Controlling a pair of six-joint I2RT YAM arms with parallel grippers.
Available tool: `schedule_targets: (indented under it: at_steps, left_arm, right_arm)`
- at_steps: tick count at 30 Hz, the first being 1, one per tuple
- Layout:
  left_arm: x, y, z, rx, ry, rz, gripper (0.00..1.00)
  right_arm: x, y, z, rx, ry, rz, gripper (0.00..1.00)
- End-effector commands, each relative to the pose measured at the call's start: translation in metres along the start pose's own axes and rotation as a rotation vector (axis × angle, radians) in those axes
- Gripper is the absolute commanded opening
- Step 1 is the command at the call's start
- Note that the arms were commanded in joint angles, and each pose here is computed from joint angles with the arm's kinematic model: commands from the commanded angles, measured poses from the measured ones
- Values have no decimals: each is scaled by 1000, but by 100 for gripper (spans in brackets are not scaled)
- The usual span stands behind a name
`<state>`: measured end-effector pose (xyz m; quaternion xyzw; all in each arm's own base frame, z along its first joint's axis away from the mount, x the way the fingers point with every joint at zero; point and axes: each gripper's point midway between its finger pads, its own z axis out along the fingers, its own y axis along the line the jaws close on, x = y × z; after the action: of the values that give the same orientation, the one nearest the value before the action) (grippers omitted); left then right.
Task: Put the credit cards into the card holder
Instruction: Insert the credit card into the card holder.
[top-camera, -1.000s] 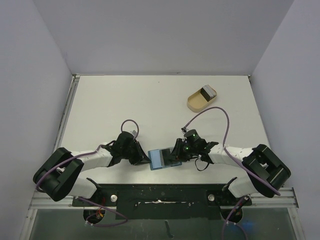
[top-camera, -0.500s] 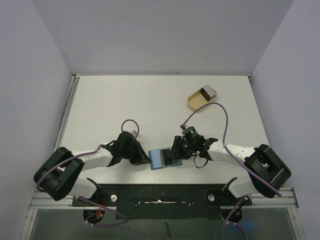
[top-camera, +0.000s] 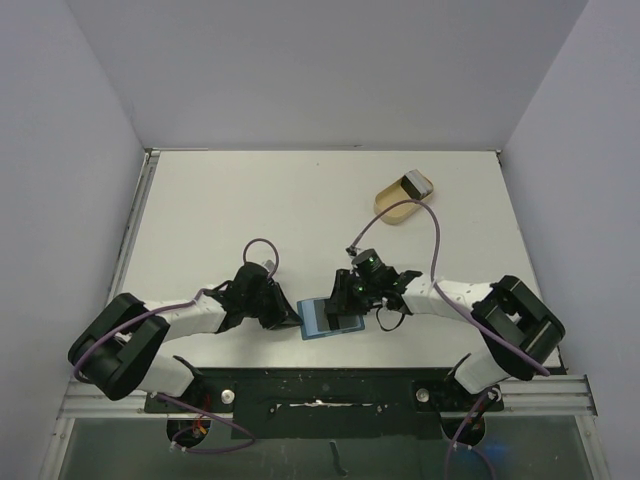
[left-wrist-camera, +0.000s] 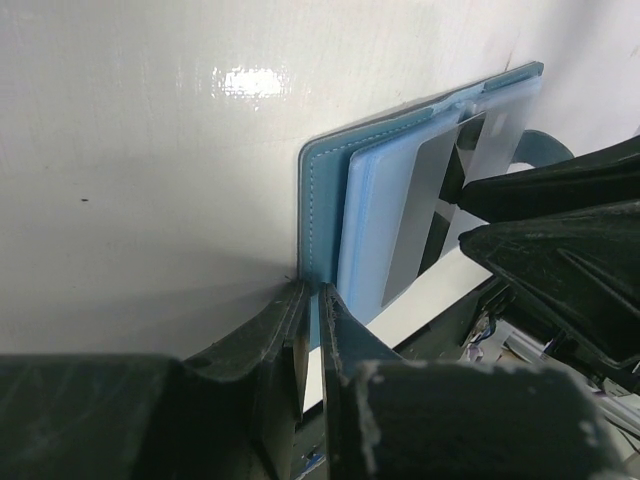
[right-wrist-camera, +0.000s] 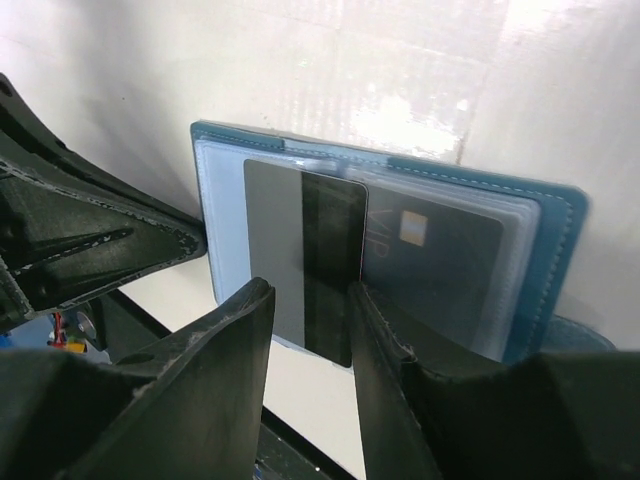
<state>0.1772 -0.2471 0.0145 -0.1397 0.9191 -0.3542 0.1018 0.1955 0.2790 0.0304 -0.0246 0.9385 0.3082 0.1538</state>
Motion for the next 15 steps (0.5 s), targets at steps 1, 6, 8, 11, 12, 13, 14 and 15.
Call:
schedule_targets:
  at_steps: [1,6,8,11,12,13,14,15]
  left_arm:
    - [-7,-6,3,4,-20,27,9]
    - [-8,-8,3,7,-23,32,9]
    - [-9,-9,3,6,-23,33,9]
    - [-9,-9,2,5,-25,38,9]
    - [-10,-10,2,5,-27,39,9]
    - [-11,-10,1,0,-30,42,9]
    - [-12,-10,1,-5,-33,44,9]
    - [-13,-10,0,-10,-37,47,9]
  right_arm:
    - [-10,24,3,-60,-22,-55,37]
    - [-5,36,6,-96,-10,-80,36]
    - [-4,38,8,-103,-5,-80,36]
    - [-3,44,9,-130,-5,-78,36]
    - [-4,47,8,-141,-8,-76,36]
    - [-3,48,8,-148,-7,-76,36]
    - [-4,50,8,-153,-10,-78,36]
    - [-4,51,7,-154,-11,-78,36]
